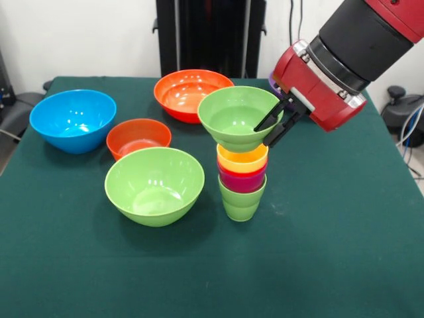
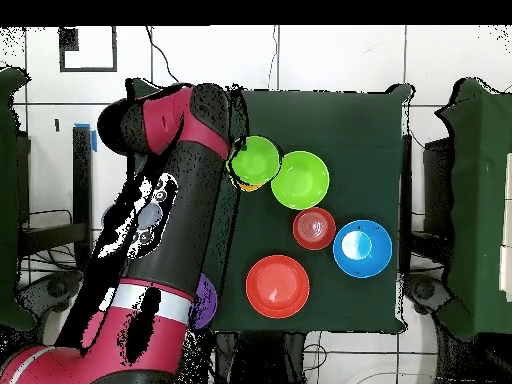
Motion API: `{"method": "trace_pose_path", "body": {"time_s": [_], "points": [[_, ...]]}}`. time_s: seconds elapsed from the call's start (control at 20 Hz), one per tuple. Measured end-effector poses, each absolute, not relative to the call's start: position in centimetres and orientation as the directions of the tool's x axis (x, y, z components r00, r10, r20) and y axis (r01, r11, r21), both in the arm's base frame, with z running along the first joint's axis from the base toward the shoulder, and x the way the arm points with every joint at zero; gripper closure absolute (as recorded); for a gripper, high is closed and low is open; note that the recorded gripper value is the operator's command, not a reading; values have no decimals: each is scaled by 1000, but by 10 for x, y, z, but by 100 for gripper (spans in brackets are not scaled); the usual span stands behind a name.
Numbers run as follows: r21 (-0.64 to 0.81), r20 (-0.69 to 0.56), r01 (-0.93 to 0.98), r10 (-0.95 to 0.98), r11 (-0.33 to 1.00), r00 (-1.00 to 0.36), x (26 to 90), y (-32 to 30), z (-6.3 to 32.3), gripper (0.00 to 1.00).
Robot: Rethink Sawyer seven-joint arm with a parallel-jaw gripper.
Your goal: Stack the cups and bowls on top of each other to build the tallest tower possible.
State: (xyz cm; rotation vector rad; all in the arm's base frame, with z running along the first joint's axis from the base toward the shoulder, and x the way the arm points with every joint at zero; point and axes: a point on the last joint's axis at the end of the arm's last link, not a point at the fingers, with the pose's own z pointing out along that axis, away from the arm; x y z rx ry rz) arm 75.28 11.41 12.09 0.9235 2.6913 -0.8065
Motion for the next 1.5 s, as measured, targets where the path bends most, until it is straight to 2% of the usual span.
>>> {"method": "trace_pose_path", "body": {"time_s": [1.5], "points": [[-436, -340, 608, 504, 664, -794, 746, 112, 111, 100]]}}
